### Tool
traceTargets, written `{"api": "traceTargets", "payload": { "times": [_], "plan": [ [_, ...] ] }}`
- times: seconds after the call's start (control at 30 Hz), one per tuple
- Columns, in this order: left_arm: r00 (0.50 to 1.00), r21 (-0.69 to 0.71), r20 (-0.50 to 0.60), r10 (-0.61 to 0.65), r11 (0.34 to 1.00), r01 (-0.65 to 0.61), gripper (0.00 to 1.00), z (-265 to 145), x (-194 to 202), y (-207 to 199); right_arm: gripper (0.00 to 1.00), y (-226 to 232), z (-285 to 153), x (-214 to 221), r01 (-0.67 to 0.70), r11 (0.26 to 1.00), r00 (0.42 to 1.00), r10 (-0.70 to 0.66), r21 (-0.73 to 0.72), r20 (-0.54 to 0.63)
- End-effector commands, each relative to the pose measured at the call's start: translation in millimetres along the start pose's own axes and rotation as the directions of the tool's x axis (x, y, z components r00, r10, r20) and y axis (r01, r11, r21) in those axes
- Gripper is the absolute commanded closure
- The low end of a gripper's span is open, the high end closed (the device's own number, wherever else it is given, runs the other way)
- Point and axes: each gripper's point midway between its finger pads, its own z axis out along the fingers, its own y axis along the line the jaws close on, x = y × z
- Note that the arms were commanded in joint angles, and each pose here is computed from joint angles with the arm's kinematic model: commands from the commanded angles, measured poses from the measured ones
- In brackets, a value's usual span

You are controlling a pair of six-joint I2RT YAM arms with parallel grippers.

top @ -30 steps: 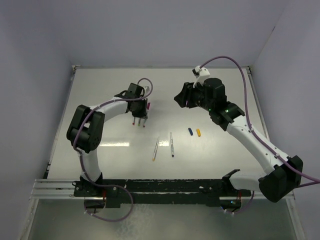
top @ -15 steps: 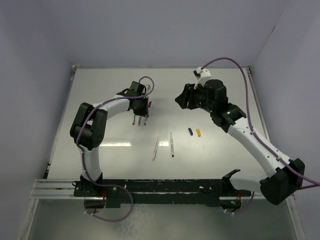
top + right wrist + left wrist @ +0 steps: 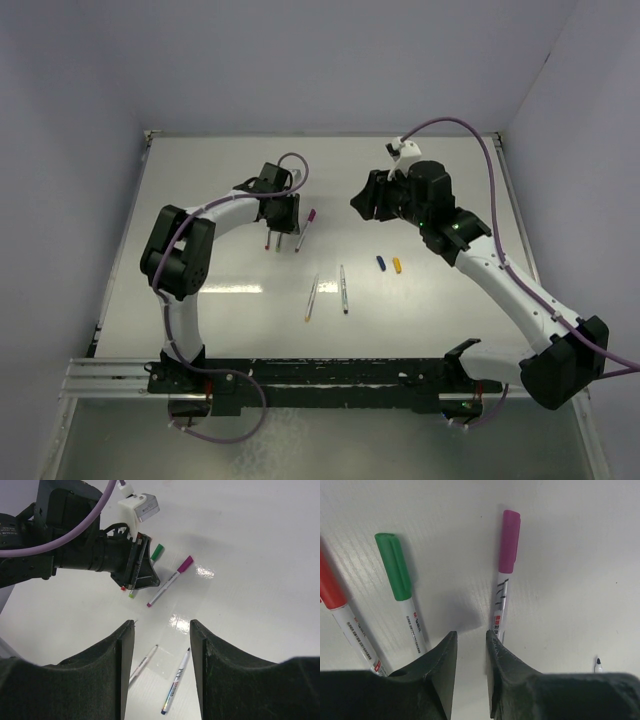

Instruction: Insert the pens into the pen caps

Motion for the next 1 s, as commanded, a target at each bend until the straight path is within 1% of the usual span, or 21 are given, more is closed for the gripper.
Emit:
{"api": "traceTargets", "payload": {
  "times": [0.0, 0.13, 0.17, 0.23, 0.27, 0.33, 0.4, 0.5, 0.67, 0.73, 0.87, 0.97],
  "plan": [
    [0.993, 0.043, 0.119, -0.001, 0.999, -0.004, 0.68, -24.2, -40.1, -18.0, 0.50, -2.1, -2.4, -16.1, -0.017, 1.000, 0.998, 0.016, 0.022, 0.065],
    [0.984, 0.073, 0.176, 0.014, 0.997, -0.027, 0.67, -45.3, -55.8, -31.4, 0.49, -14.8, -3.5, -17.7, -0.047, 0.994, 0.996, 0.039, 0.097, 0.085],
    [0.981, 0.079, 0.191, 0.019, 0.996, -0.034, 0.67, -51.2, -59.0, -35.0, 0.49, -19.3, -3.5, -17.1, -0.065, 0.990, 0.994, 0.054, 0.122, 0.090],
    [0.976, 0.090, 0.215, 0.029, 0.995, -0.050, 0.66, -62.6, -63.6, -41.6, 0.43, -30.5, -3.7, -15.6, -0.103, 0.978, 0.991, 0.086, 0.181, 0.101],
    [0.974, 0.094, 0.222, 0.038, 0.994, -0.060, 0.66, -67.3, -64.3, -44.8, 0.43, -37.6, -3.5, -13.5, -0.122, 0.970, 0.990, 0.102, 0.213, 0.100],
    [0.970, 0.100, 0.236, 0.061, 0.991, -0.087, 0.65, -78.2, -63.7, -52.7, 0.58, -56.9, -4.3, -7.0, -0.165, 0.945, 0.985, 0.146, 0.283, 0.087],
    [0.969, 0.102, 0.232, 0.086, 0.989, -0.112, 0.65, -84.3, -56.1, -59.6, 0.59, -76.5, -4.3, 0.6, -0.206, 0.919, 0.979, 0.194, 0.335, 0.070],
    [0.969, 0.084, 0.208, 0.134, 0.985, -0.154, 0.64, -89.0, -34.2, -69.4, 0.55, -101.2, -4.1, 15.0, -0.251, 0.892, 0.966, 0.255, 0.376, 0.041],
    [0.967, 0.032, 0.119, 0.225, 0.973, -0.230, 0.64, -96.2, 21.5, -84.5, 0.49, -137.8, -8.8, 46.6, -0.277, 0.844, 0.951, 0.310, 0.459, 0.004],
    [0.971, 0.036, 0.064, 0.231, 0.972, -0.234, 0.64, -97.2, 46.4, -86.3, 0.48, -146.1, -11.0, 55.8, -0.268, 0.832, 0.950, 0.312, 0.486, -0.009],
    [0.968, 0.022, -0.035, 0.248, 0.969, -0.247, 0.63, -99.5, 88.1, -82.5, 0.37, -154.9, -11.7, 78.2, -0.251, 0.816, 0.945, 0.323, 0.520, -0.051],
    [0.957, -0.003, -0.089, 0.274, 0.961, -0.276, 0.62, -98.1, 110.7, -80.7, 0.34, -156.9, -9.6, 87.5, -0.249, 0.815, 0.941, 0.330, 0.524, -0.067]
  ]
}}
